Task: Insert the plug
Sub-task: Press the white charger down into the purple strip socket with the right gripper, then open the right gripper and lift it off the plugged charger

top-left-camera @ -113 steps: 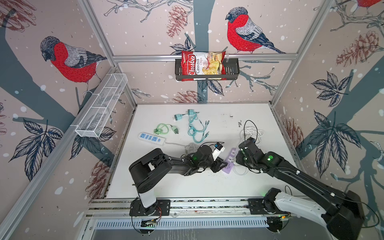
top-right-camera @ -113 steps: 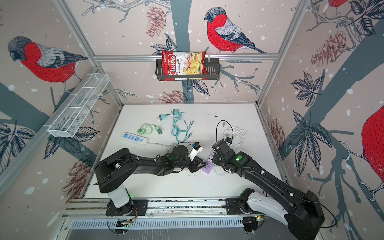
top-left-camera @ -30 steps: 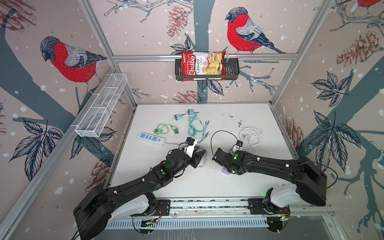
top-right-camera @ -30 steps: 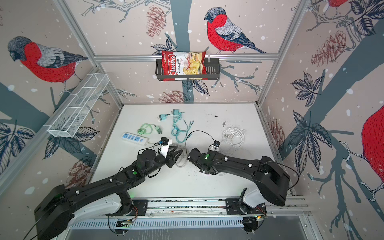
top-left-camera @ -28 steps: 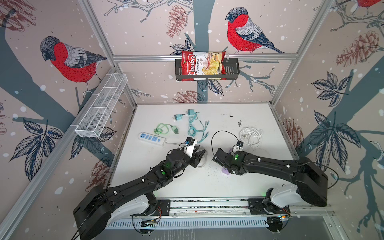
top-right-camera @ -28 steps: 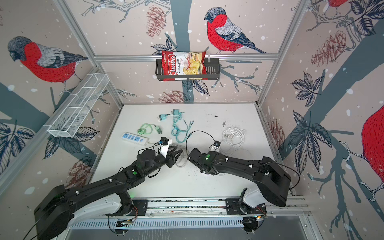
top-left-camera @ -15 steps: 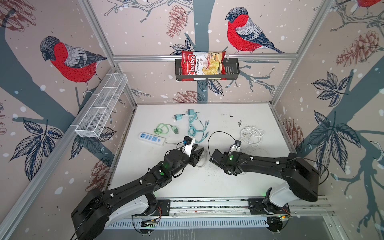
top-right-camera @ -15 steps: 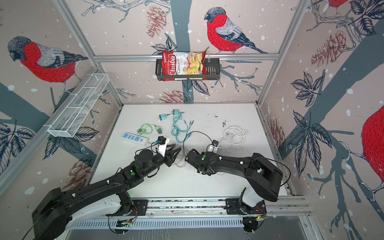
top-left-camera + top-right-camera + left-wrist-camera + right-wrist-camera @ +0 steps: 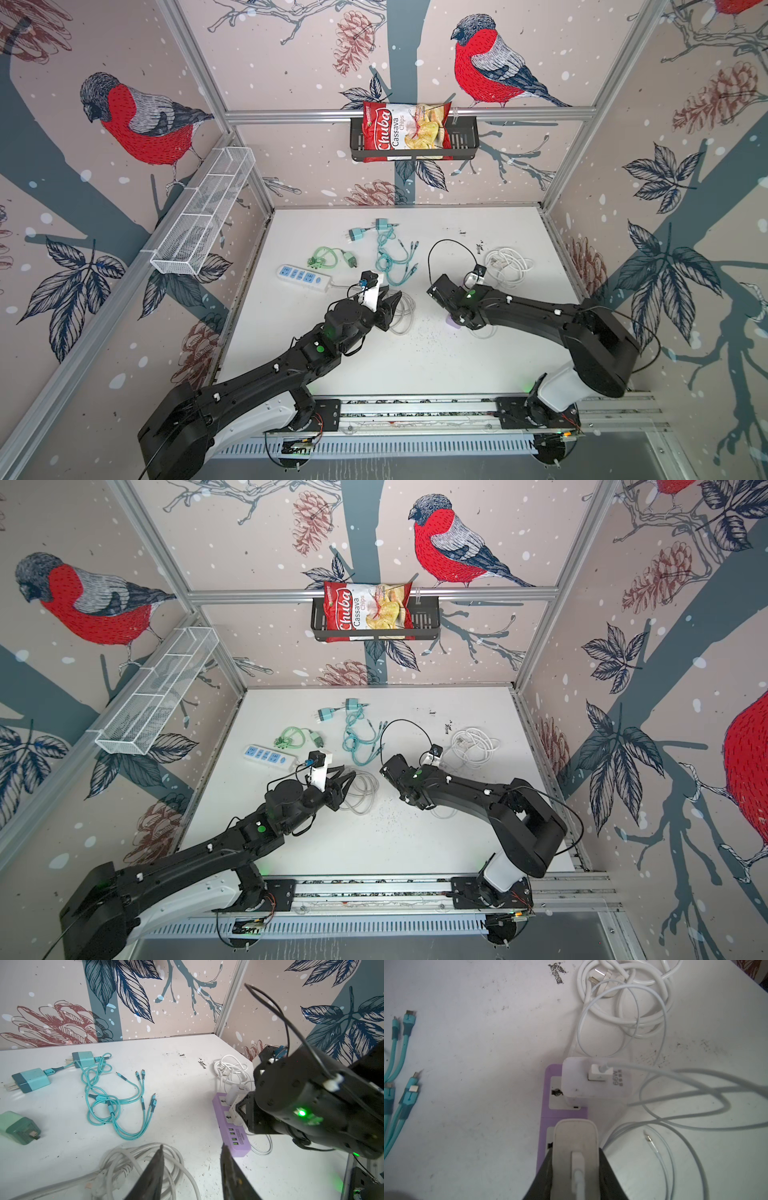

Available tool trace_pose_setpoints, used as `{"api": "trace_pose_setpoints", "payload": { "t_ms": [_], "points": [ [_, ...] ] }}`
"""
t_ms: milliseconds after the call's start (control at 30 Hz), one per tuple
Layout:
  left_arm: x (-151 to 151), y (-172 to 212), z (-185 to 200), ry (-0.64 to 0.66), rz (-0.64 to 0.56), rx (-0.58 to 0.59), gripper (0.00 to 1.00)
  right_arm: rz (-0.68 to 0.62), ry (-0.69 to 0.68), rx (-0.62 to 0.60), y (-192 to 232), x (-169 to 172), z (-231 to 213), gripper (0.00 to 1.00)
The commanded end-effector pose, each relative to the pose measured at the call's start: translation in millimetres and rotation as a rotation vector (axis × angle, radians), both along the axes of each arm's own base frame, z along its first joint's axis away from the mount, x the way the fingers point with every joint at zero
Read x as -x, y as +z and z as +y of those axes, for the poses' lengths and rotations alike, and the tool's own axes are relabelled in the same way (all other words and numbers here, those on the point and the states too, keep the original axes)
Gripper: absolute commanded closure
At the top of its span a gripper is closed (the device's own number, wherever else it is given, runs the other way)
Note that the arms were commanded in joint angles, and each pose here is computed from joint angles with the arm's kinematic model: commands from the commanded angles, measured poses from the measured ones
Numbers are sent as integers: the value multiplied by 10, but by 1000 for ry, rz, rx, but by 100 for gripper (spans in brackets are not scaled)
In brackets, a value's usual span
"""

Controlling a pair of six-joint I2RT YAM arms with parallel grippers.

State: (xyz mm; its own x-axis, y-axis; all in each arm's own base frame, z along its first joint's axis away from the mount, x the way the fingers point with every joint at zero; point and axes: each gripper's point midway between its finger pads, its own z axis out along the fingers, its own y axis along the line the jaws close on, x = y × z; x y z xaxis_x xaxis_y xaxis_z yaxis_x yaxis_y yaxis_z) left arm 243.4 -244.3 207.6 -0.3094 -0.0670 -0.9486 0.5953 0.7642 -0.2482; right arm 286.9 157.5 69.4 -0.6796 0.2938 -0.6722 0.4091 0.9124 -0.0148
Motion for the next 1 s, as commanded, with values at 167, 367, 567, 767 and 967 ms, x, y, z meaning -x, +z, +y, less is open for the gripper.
{"api": "trace_pose_setpoints", "payload": {
  "t_ms": [167,367,567,767,967],
  "points": [
    [-50,10,162,80,-7,-28,56,214,37,-1,-438,-144,-200,91],
    [-74,48,336,153,-15,-37,54,213,29,19,-445,-607,-436,90],
    [-88,71,522,230,-20,-52,53,231,44,45,-505,-1084,-585,91],
    [-81,84,700,303,-15,-49,50,242,67,48,-566,-1349,-545,88],
    [-59,97,860,363,-17,-45,47,218,84,31,-484,-1459,-484,80]
  ]
}}
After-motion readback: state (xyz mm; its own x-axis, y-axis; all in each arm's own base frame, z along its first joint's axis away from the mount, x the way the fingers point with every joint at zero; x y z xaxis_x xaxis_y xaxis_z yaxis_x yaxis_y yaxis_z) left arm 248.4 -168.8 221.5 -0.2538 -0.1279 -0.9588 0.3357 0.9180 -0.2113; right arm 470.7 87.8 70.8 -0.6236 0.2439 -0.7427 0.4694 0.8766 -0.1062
